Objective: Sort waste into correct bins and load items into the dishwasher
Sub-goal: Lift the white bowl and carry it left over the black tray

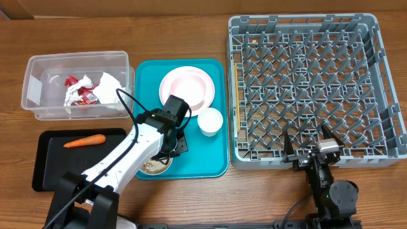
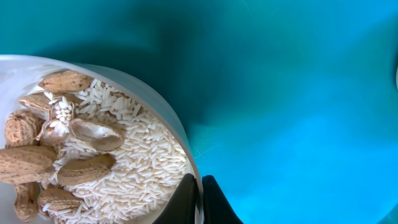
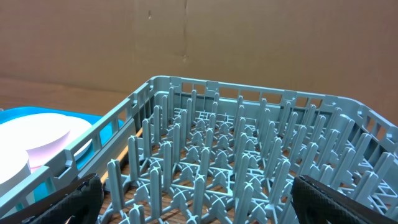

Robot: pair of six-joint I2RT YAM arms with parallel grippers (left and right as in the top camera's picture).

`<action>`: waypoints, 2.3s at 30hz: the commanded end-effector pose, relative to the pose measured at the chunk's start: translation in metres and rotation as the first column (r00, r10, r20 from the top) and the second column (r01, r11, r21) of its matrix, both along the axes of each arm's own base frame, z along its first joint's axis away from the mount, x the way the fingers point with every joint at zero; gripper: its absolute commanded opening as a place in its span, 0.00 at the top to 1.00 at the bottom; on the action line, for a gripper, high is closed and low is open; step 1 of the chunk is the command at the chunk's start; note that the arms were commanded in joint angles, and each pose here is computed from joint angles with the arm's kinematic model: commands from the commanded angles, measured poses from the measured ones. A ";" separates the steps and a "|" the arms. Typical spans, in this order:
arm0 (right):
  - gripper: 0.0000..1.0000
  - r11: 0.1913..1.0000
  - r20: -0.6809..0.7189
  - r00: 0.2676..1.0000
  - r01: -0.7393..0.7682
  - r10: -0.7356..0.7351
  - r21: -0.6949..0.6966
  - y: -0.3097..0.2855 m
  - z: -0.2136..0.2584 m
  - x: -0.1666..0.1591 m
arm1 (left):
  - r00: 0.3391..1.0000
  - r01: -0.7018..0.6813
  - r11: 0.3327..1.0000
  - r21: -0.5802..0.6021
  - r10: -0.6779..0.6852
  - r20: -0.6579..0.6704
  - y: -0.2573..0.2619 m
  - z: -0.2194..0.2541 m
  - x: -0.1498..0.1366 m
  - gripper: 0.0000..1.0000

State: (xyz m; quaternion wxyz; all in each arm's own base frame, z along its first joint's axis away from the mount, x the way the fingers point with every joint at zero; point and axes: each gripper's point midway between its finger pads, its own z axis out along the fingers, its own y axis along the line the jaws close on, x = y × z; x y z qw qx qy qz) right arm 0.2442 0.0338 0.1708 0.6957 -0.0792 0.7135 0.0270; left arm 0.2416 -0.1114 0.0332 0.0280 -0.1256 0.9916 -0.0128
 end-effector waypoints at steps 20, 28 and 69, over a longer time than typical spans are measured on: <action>0.00 1.000 0.007 1.000 0.012 -0.012 -0.003 -0.002 -0.001 0.000 | 0.994 0.081 0.997 -0.017 -0.080 0.069 -0.005 0.041 0.013 0.96; 0.00 1.000 0.007 1.000 0.012 -0.012 -0.003 -0.002 -0.001 0.000 | 0.995 0.008 1.000 -0.025 -0.006 0.095 0.017 0.061 0.014 0.96; 0.00 1.000 0.007 1.000 0.012 -0.012 -0.003 -0.002 -0.001 0.000 | 0.787 -0.402 0.882 -0.245 0.470 0.401 0.196 0.132 0.037 0.96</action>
